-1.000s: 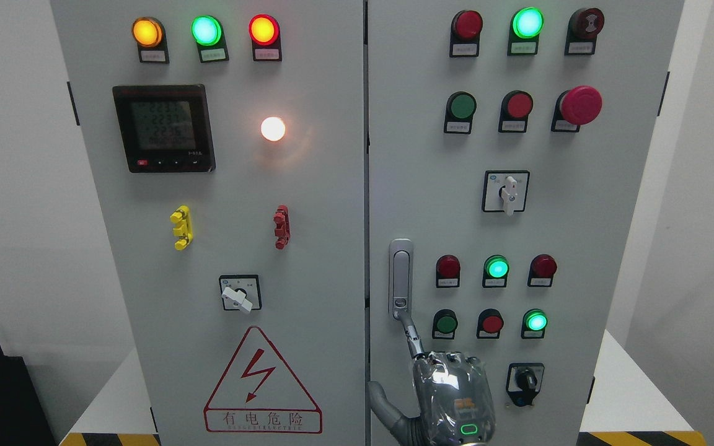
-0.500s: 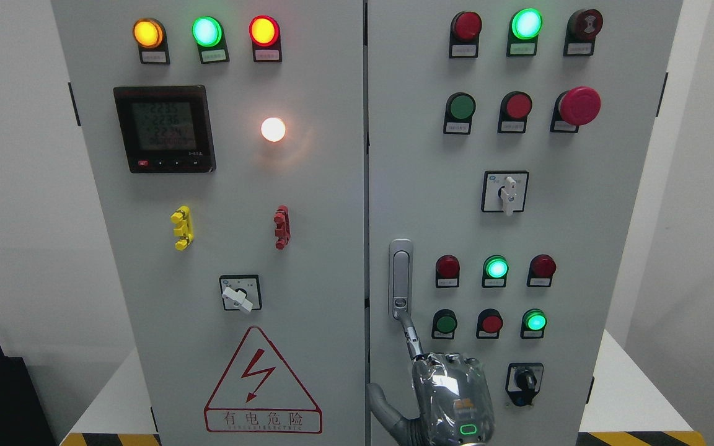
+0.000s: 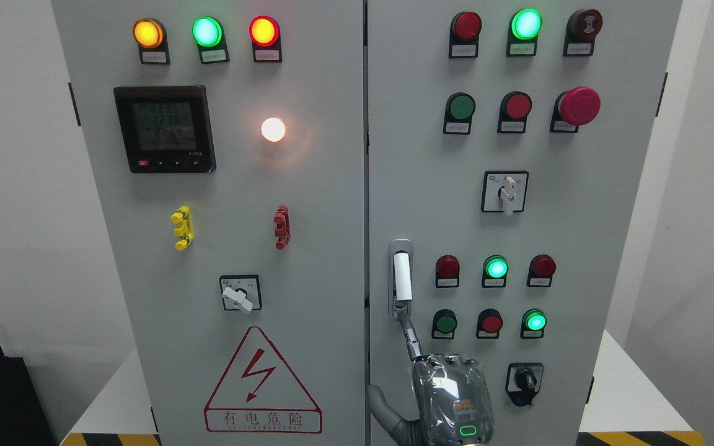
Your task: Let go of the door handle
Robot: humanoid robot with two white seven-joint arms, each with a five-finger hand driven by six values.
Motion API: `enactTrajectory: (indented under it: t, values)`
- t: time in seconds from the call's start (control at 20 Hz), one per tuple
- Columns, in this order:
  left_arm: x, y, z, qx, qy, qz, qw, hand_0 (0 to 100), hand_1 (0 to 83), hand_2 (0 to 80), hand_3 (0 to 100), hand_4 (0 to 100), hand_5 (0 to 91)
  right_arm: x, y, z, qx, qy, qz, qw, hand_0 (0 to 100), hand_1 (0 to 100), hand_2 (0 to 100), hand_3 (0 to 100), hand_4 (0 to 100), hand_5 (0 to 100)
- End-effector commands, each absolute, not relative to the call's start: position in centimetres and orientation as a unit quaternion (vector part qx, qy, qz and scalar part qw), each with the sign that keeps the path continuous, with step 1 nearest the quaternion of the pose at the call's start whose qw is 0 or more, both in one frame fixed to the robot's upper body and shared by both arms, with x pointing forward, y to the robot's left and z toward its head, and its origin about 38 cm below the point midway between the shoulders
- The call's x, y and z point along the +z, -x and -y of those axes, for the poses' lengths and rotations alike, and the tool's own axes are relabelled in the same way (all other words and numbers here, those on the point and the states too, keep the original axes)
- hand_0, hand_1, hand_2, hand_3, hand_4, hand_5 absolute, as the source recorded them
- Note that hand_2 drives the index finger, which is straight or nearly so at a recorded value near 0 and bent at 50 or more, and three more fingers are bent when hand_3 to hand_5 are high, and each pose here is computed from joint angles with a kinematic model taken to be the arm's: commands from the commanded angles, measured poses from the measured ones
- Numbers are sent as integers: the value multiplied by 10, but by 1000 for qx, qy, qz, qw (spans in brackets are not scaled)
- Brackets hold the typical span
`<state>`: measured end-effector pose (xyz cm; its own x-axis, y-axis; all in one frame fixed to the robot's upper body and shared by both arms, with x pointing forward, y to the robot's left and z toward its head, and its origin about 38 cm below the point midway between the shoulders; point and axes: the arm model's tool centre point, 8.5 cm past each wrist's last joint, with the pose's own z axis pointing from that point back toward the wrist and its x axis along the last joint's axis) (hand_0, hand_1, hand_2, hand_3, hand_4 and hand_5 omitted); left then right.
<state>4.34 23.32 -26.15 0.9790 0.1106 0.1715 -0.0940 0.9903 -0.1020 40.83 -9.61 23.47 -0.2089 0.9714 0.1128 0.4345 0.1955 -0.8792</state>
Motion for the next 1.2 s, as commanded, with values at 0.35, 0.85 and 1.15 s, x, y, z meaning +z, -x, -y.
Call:
enactTrajectory:
  t: [0.35, 0.85, 1.15]
  values:
    - [-262, -38, -233, 58, 46, 81, 994, 120, 389, 0, 0, 0, 0, 242, -406, 98, 362, 517, 689, 356, 282, 227, 0, 1000, 1000, 1000]
    - [-262, -38, -233, 58, 46, 81, 994, 120, 389, 0, 0, 0, 0, 245, -403, 97, 358, 515, 693, 354, 283, 225, 0, 1000, 1000, 1000]
    - [-262, -38, -233, 58, 46, 81, 994, 120, 389, 0, 0, 0, 0, 248, -394, 98, 351, 514, 701, 348, 286, 222, 0, 1000, 1000, 1000]
